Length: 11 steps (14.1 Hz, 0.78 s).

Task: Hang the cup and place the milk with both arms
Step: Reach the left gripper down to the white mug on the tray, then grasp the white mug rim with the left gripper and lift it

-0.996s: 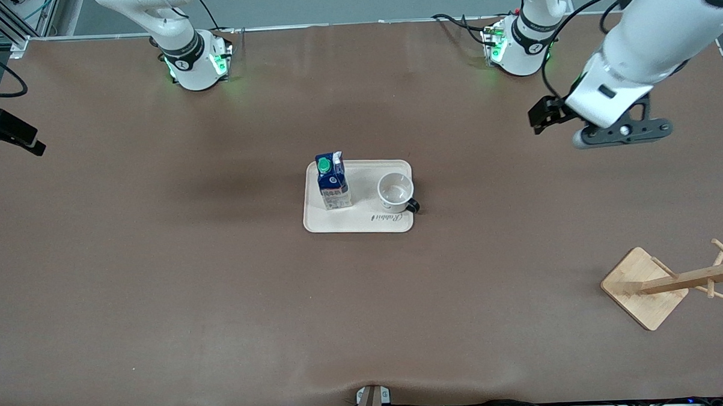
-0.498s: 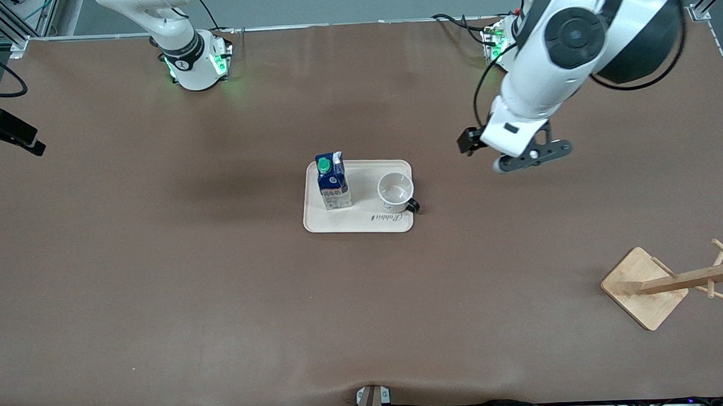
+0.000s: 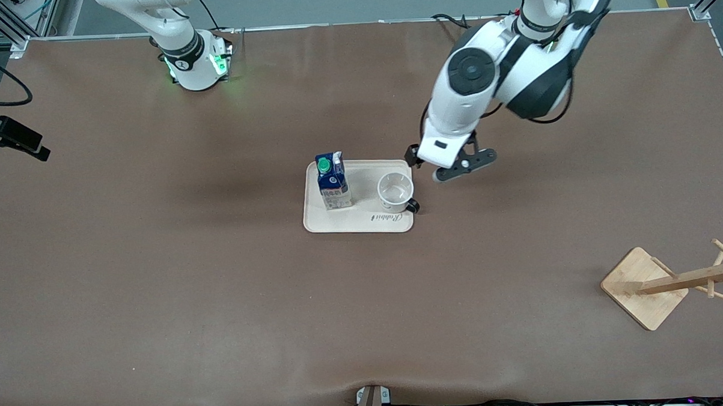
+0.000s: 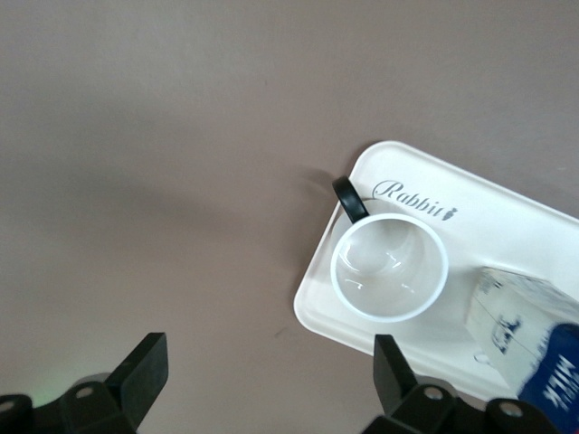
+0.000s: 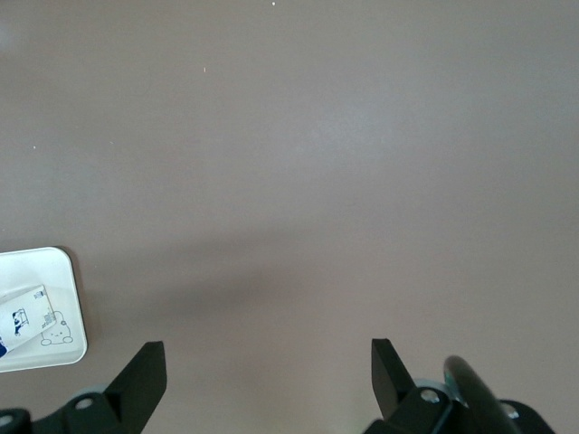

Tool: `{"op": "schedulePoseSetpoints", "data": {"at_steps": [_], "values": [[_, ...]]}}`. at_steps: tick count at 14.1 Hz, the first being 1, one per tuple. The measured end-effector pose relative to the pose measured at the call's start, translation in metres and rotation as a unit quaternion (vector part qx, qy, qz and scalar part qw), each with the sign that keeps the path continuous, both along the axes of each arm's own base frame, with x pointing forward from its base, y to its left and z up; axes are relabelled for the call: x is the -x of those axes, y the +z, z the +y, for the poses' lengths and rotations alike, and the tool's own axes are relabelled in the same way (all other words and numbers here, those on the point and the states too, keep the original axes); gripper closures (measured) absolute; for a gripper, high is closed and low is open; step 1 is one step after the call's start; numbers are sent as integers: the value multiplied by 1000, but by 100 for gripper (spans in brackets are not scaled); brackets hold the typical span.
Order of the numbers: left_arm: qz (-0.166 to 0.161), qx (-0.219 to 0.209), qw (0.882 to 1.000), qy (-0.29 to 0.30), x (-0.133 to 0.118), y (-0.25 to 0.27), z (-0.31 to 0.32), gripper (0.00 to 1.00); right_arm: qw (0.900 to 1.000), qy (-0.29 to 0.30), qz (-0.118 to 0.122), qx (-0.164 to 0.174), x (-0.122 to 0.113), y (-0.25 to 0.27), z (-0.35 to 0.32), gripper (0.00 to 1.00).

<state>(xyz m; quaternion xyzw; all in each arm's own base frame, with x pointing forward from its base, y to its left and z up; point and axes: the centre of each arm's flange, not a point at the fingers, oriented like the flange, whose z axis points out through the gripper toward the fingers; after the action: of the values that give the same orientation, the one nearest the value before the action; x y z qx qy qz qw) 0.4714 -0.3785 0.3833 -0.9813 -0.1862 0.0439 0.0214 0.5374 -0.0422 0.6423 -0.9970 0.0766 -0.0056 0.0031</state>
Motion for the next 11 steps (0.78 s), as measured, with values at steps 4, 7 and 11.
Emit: {"op": "schedulePoseSetpoints", "data": {"at_steps": [4,7,11], "values": [[-9,0,999,42,16,-61,-44,0,1000,0,-2,0,0,2,0,0],[-26,-18,997,75,20,-105,-55,0,1000,0,-2,0,0,2,0,0],[-29,-14,991,131,19,-144,-59,0,1000,0,-2,0,0,2,0,0]]}}
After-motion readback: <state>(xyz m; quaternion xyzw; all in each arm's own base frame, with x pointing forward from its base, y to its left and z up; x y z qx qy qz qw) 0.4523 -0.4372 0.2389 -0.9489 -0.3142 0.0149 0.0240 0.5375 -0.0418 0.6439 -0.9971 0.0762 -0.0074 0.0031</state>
